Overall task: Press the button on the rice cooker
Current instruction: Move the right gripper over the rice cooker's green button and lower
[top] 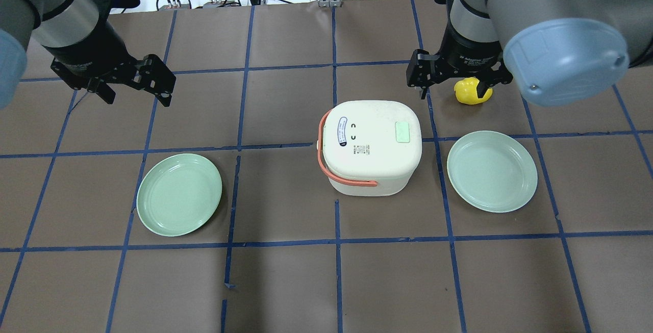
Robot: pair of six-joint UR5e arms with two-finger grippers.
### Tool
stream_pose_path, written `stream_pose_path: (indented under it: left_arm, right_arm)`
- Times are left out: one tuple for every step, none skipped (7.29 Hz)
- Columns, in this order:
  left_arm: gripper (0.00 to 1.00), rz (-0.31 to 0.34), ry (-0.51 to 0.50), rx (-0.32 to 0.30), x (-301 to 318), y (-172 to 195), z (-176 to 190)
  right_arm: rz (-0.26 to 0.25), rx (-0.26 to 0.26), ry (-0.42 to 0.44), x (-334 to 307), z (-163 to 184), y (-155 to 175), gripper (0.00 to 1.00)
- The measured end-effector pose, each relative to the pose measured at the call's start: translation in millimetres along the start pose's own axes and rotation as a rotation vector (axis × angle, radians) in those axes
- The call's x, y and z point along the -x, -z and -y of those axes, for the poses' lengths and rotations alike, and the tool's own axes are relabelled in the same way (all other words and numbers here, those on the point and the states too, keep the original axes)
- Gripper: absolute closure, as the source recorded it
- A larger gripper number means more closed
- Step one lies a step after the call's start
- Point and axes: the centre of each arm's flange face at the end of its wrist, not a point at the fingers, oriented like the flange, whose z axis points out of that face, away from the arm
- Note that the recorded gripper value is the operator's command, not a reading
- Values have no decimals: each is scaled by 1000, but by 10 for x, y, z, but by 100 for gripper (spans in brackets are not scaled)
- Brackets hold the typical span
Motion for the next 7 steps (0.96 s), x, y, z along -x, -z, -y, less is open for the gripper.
stream_pose_path:
  left_arm:
    - [0,0,0,0,0,0,0]
    - [0,0,0,0,0,0,0]
    - [0,0,1,0,0,0,0]
    - [0,0,1,0,0,0,0]
    - [0,0,1,0,0,0,0]
    - [0,0,0,0,0,0,0]
    - [0,0,0,0,0,1,-1]
  right_arm:
    - [1,-2,-9,79,-38,14,2]
    - [4,-5,-30,190,-93,28,7]
    - [9,-21,-41,312,-136,36,41]
    - [15,-47,-39,392,-136,24,75]
    - [16,-49,-35,428,-138,-20,81]
    - [15,-32,-31,445,-158,-96,83]
    - [23,-15,-26,461,-178,-195,84]
